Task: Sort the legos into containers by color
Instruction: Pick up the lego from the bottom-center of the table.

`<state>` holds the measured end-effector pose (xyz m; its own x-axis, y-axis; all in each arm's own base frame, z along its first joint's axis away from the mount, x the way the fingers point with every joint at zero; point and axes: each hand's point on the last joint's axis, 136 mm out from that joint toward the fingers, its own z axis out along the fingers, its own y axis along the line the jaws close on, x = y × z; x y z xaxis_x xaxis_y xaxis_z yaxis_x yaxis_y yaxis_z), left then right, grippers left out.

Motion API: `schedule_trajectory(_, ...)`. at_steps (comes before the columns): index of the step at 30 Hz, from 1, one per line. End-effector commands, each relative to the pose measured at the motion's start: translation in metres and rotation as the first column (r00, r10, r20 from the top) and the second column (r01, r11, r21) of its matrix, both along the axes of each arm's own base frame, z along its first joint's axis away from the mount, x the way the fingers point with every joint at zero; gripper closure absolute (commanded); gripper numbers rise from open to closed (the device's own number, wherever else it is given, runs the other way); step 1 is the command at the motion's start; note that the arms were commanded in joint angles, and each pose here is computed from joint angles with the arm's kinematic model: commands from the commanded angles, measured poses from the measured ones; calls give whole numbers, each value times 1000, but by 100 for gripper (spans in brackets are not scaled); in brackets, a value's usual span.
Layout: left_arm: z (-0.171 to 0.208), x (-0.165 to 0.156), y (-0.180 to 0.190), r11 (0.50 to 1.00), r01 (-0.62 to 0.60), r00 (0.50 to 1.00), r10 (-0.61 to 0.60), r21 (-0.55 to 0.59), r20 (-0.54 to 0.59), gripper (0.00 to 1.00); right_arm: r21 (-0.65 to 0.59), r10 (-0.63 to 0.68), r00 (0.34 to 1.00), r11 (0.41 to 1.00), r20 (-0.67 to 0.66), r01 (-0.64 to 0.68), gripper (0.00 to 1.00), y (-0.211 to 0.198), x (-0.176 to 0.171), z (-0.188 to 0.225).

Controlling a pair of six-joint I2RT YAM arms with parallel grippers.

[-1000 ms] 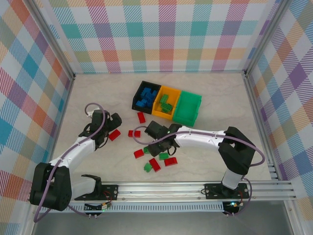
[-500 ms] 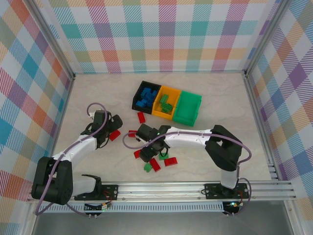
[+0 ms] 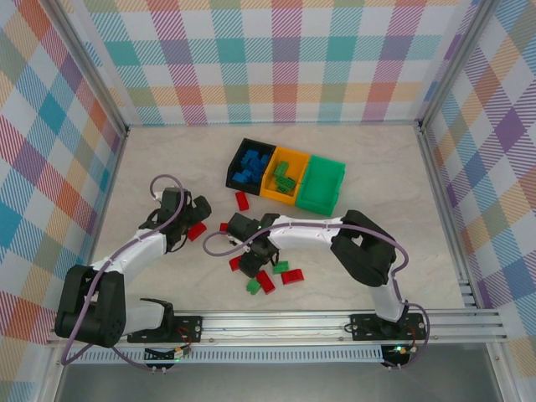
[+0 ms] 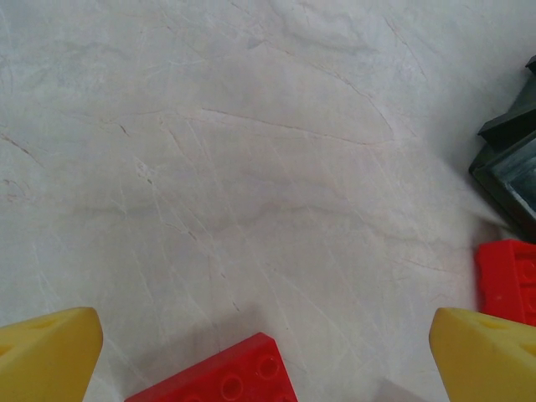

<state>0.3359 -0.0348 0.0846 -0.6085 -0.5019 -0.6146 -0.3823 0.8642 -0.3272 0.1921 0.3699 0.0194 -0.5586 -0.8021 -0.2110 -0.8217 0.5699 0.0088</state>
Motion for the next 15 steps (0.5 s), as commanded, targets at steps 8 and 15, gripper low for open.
schedule_trajectory(8,12,9,4,1000,-12,999,11,2,30,0,40,30,999,999,-36,-28,38,21,6,-3)
schedule_trajectory(15,15,8,3,1000,-8,999,8,-1,37,0,67,13,999,998,-41,-10,63,14,7,6)
